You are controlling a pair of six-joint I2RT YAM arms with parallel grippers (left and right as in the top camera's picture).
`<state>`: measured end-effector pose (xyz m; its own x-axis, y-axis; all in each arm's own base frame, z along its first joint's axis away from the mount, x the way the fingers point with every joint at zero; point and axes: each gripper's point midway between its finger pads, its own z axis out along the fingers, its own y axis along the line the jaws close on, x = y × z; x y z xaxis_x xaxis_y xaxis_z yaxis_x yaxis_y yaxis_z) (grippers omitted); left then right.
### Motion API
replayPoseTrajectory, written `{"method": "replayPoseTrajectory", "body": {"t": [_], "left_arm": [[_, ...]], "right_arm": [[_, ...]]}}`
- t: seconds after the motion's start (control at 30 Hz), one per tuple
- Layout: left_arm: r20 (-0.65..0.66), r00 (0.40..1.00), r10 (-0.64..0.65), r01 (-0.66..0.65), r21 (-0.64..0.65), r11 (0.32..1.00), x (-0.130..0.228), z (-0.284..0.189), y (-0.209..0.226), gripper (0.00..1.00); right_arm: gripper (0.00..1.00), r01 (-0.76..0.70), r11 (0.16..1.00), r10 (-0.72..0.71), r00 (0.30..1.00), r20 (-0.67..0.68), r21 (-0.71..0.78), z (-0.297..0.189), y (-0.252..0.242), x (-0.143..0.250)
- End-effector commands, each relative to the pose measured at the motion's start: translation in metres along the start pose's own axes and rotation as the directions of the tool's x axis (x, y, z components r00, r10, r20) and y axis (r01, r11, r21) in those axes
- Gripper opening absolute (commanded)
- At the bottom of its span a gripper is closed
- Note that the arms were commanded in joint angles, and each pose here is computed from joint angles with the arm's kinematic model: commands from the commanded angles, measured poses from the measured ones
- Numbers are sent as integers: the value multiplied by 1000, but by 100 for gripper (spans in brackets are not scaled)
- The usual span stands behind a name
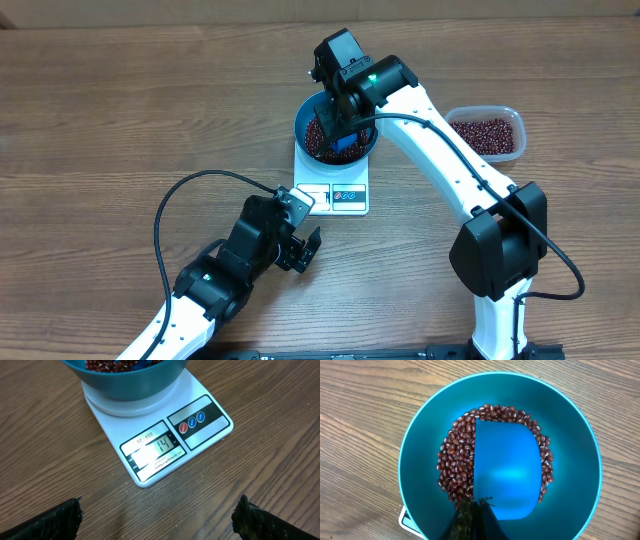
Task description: Scoop item into bowl and weigh 150g on scale
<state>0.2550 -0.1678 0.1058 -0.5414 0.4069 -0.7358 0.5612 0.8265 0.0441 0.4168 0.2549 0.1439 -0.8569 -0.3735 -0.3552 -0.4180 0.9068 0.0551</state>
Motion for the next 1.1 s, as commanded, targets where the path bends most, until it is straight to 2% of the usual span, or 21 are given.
{"method": "replayPoseTrajectory", "body": {"t": [0.0, 0.2, 0.53, 0.77, 1.07], "left_arm": [[8, 1000, 12, -12, 11, 1000, -1, -1, -1, 100], [8, 1000, 12, -12, 11, 1000, -1, -1, -1, 100], [8, 1000, 12, -12, 11, 1000, -1, -1, -1, 99], [8, 1000, 12, -12, 11, 1000, -1, -1, -1, 99], [8, 1000, 12, -12, 11, 1000, -1, -1, -1, 100]], "right_arm": [[4, 12, 1000, -12, 1000, -9, -4, 2, 3, 1], [4, 9, 985, -14, 999, -29, -172, -1, 32, 5], [4, 3, 957, -16, 999, -43, -291, -6, 52, 8], [4, -15, 949, 1, 999, -45, -315, -8, 48, 6], [4, -79, 950, 70, 997, -40, -301, -8, 15, -1]]}}
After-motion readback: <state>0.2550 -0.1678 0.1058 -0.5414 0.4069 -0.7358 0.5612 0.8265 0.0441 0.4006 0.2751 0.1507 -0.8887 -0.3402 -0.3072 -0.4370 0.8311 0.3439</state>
